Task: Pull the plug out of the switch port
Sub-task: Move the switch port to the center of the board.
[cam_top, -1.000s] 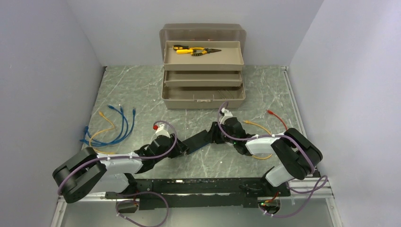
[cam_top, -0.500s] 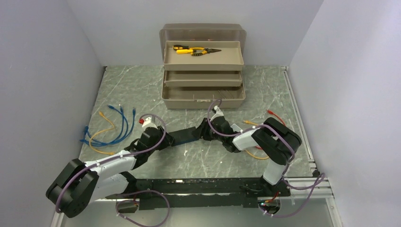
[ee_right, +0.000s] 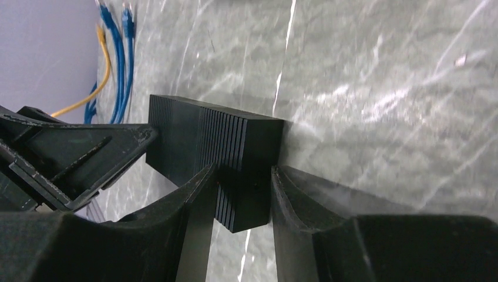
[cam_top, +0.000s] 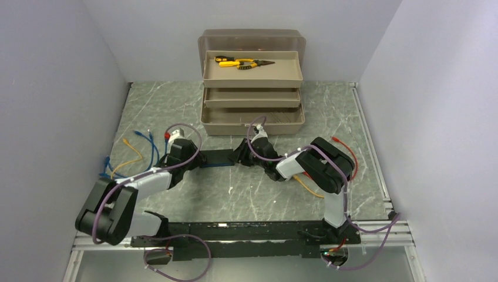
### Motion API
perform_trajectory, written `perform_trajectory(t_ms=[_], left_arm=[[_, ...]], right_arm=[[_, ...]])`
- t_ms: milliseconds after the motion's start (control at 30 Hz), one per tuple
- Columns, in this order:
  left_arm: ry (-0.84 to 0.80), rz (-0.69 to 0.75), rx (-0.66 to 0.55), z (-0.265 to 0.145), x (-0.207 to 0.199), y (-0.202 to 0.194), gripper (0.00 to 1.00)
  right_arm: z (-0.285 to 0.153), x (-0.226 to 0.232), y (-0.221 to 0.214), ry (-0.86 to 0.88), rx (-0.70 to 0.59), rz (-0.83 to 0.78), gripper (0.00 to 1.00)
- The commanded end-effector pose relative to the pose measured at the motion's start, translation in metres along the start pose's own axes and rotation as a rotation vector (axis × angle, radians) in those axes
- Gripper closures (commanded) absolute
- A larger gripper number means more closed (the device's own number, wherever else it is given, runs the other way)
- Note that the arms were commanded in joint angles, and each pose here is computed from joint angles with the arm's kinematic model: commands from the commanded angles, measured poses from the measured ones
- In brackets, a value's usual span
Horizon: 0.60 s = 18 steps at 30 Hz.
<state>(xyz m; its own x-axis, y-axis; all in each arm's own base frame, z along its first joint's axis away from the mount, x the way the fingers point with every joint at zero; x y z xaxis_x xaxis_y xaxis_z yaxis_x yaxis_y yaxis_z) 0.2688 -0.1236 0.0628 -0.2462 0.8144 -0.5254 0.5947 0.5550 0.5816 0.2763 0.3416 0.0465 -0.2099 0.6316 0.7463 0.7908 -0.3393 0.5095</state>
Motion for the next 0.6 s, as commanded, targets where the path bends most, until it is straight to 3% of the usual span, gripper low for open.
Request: perform_trajectory(t_ms=[0, 567], left_arm=[[-0.158, -0.028, 0.092, 0.011, -0.031, 0.0, 0.6], [-0.17, -0.044, 0.141, 0.033, -0.023, -0.003, 0.6]], right_arm=[[0.013, -0.008, -0.033, -0.016, 0.123, 0.011, 0.64], [0.025, -0.023, -0.008, -0.019, 0.109, -0.013, 0.63]])
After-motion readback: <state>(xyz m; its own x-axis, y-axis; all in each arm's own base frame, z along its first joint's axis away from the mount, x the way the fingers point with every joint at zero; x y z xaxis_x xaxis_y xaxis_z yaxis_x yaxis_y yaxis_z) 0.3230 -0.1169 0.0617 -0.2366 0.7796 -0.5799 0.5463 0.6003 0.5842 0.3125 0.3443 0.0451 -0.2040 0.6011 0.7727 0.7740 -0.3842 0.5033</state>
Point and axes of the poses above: each gripper's point midway between its finger pads, its own z axis out along the fingers, its own x axis along the line the jaws close on, y = z × x, the point moved 4 cm from there along -z, back along the fingers, and after that the axes turned 1 degree about -z, right-handed, at the moved point
